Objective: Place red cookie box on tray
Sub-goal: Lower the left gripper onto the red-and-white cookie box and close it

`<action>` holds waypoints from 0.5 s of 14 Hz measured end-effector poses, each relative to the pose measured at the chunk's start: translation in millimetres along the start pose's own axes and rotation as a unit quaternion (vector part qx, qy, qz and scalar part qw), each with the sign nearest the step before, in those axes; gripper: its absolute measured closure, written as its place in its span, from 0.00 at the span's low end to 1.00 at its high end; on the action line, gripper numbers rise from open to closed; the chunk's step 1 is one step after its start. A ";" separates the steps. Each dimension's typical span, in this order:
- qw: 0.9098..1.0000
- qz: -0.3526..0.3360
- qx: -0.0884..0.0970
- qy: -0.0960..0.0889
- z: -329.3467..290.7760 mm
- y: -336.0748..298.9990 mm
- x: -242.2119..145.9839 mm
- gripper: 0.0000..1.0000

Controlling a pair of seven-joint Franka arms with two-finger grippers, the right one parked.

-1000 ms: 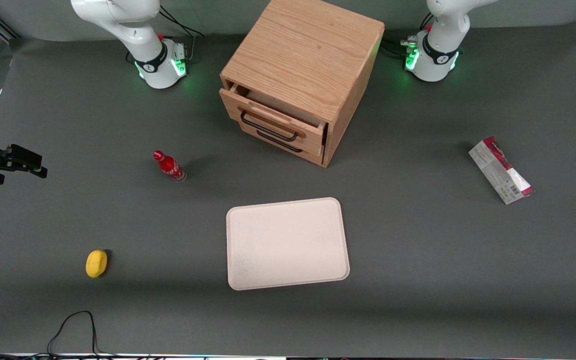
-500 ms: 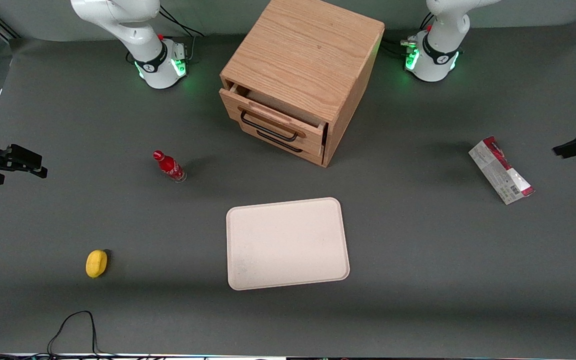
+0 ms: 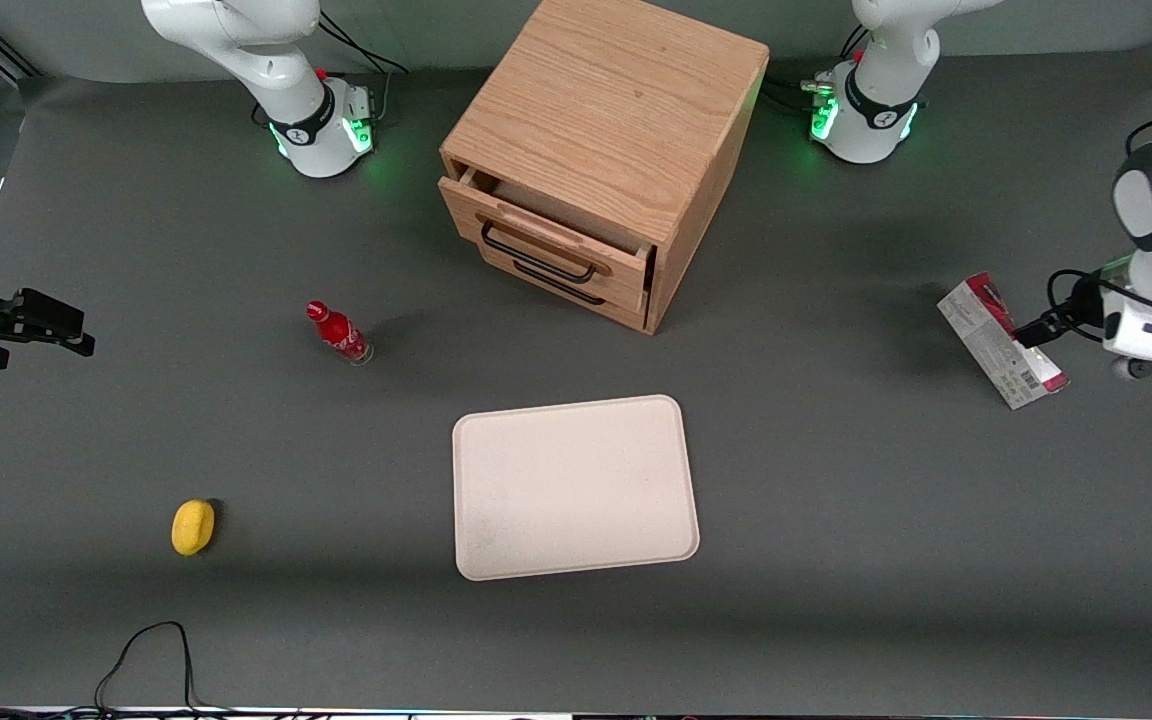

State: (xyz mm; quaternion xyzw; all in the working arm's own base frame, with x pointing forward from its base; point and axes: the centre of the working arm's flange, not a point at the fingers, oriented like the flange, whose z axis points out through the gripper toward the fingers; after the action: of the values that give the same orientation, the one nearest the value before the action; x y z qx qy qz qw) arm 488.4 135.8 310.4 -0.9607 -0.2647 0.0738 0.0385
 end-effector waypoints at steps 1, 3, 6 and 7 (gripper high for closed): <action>1.000 -0.004 -0.003 0.002 17.7 -4.4 -2.4 0.00; 1.000 -0.005 -0.008 0.006 47.3 -5.3 -3.3 0.00; 1.000 -0.005 -0.012 0.007 78.6 -3.9 0.1 0.06; 1.000 -0.005 -0.012 0.008 84.5 -3.4 1.3 0.07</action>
State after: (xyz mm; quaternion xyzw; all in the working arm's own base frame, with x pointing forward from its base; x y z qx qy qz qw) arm 474.1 142.4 227.3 -0.9603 -0.2704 0.0624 0.0292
